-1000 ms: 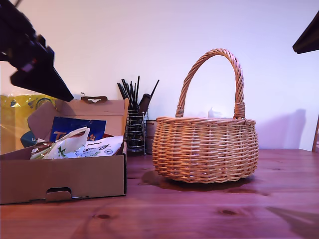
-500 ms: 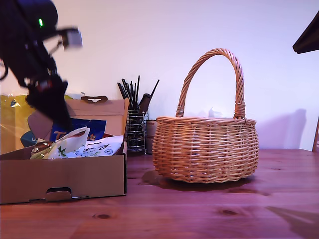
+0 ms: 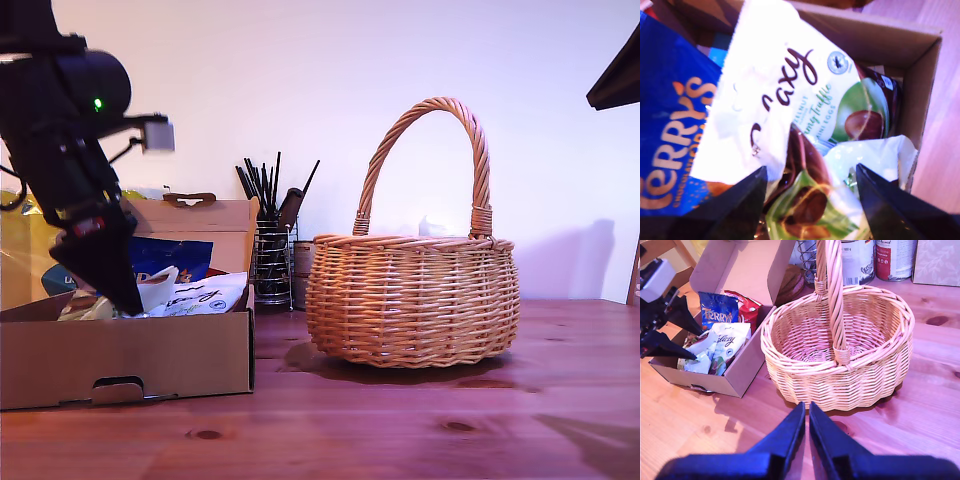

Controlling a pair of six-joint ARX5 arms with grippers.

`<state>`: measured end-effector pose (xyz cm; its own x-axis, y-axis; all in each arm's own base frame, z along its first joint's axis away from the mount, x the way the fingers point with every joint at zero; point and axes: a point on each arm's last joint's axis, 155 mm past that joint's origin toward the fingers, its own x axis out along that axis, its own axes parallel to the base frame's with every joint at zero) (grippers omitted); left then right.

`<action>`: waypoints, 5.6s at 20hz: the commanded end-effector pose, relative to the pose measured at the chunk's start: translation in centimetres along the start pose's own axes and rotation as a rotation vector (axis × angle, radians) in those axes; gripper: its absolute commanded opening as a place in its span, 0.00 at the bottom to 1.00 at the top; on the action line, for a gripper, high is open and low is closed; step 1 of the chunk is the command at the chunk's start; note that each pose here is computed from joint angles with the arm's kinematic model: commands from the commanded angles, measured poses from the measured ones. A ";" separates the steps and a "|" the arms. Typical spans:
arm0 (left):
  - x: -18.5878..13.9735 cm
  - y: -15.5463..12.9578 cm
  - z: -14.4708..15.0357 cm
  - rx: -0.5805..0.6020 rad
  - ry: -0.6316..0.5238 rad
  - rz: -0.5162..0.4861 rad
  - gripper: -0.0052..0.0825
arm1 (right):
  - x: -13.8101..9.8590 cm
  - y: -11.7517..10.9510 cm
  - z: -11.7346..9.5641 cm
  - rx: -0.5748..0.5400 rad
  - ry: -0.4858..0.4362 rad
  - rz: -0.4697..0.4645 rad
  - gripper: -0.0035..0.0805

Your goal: Move the bags of Easter eggs from the cardboard box on the left into the woven basket on the right side.

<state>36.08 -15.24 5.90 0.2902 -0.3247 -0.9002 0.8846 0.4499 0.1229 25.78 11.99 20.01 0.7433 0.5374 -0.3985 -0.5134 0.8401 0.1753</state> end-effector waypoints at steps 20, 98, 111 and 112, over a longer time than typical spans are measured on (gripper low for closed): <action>-5.3 2.3 2.5 -0.053 0.019 0.059 0.03 | -0.1 0.3 0.7 -0.006 -0.017 0.010 0.03; -10.4 5.2 8.8 0.207 -0.462 0.329 0.90 | -0.1 0.3 0.4 -0.003 -0.006 0.010 0.03; -5.9 8.0 7.0 0.127 -0.314 0.170 0.90 | -0.1 0.3 0.5 -0.006 -0.009 0.008 0.03; -5.5 7.5 7.1 0.119 -0.304 0.122 0.90 | -0.1 0.2 0.5 -0.007 -0.009 0.005 0.03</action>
<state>44.09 -15.47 15.47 0.5094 -0.5037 -0.6977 0.8489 0.4269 0.3116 25.69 11.95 19.79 0.7400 0.5354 -0.4072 -0.5108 0.8411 0.1777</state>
